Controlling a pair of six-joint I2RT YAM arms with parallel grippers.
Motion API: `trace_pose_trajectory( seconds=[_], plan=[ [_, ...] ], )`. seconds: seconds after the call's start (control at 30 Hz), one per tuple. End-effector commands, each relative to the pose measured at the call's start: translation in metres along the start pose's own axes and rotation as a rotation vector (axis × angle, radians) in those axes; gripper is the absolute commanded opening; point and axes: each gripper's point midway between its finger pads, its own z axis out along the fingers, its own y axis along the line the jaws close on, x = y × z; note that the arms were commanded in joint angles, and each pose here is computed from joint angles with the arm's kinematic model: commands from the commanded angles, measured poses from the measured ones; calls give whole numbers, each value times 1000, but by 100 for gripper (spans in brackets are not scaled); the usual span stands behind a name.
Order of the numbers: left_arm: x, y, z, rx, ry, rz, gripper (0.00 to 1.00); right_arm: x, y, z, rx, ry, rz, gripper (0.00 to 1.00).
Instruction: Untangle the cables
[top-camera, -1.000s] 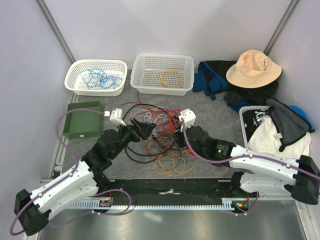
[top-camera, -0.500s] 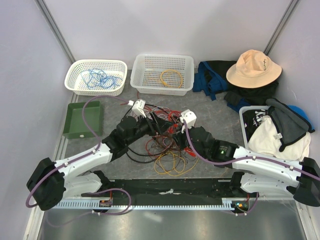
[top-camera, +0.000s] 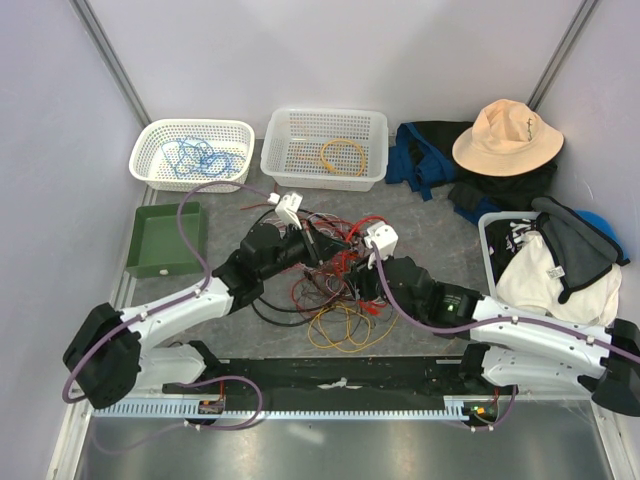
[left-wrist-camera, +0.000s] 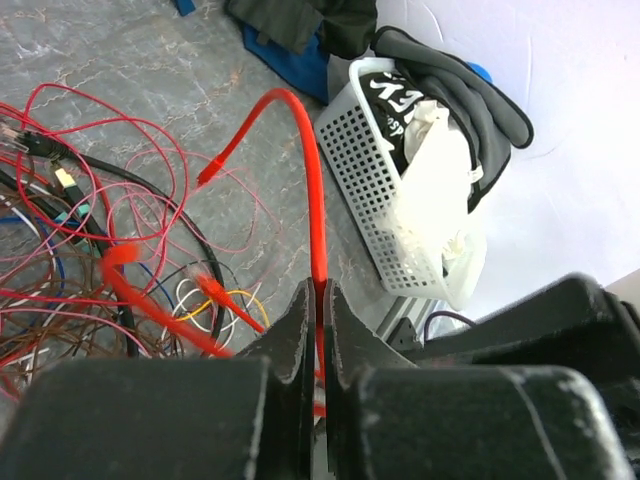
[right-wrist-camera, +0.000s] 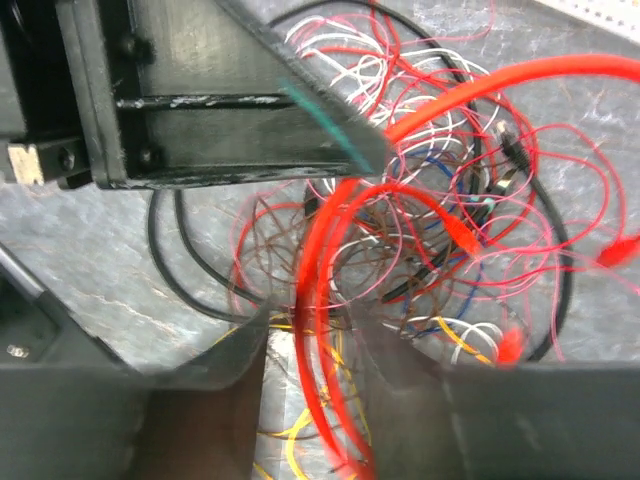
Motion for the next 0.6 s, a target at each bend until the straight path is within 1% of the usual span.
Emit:
trace_pose_trajectory(
  seconds=[0.0, 0.03, 0.07, 0.1, 0.13, 0.17, 0.2, 0.23, 0.27, 0.3, 0.33, 0.37, 0.4, 0.47, 0.5, 0.57],
  plan=[
    [-45, -27, -16, -4, -87, 136, 2, -36, -7, -15, 45, -109, 55, 64],
    [-73, -38, -28, -22, -168, 161, 2, -38, -12, -21, 64, -115, 60, 70],
    [-83, -37, -34, -58, -190, 206, 2, -41, -14, -24, 74, -124, 64, 78],
    [-86, -30, -42, -110, -185, 227, 2, -44, -20, -28, 99, -142, 73, 81],
    [-102, -25, -51, -173, -235, 249, 2, -49, -25, -35, 110, -160, 83, 84],
    [-124, -41, -68, -177, -299, 301, 2, -51, -28, -39, 122, -171, 88, 88],
    [-126, -33, -77, -238, -291, 324, 2, -53, -33, -43, 143, -188, 95, 90],
    [-146, -38, -89, -281, -354, 345, 2, -59, -36, -50, 141, -213, 107, 90],
    [-157, -43, -104, -305, -392, 386, 2, -58, -38, -52, 147, -218, 109, 91],
    [-164, -32, -117, -394, -411, 400, 2, -60, -40, -55, 150, -229, 111, 91],
    [-178, -40, -129, -417, -451, 413, 2, -64, -41, -59, 146, -247, 121, 90],
    [-186, -39, -142, -463, -474, 442, 2, -62, -42, -60, 144, -247, 121, 90],
    [-198, -32, -161, -566, -515, 444, 2, -64, -42, -63, 140, -257, 125, 90],
    [-210, -27, -183, -666, -553, 471, 2, -63, -42, -64, 135, -258, 128, 89],
    [-219, -22, -202, -750, -597, 468, 2, -64, -42, -66, 126, -267, 135, 89],
    [-228, -20, -220, -825, -640, 482, 2, -61, -43, -66, 125, -266, 133, 89]
  ],
)
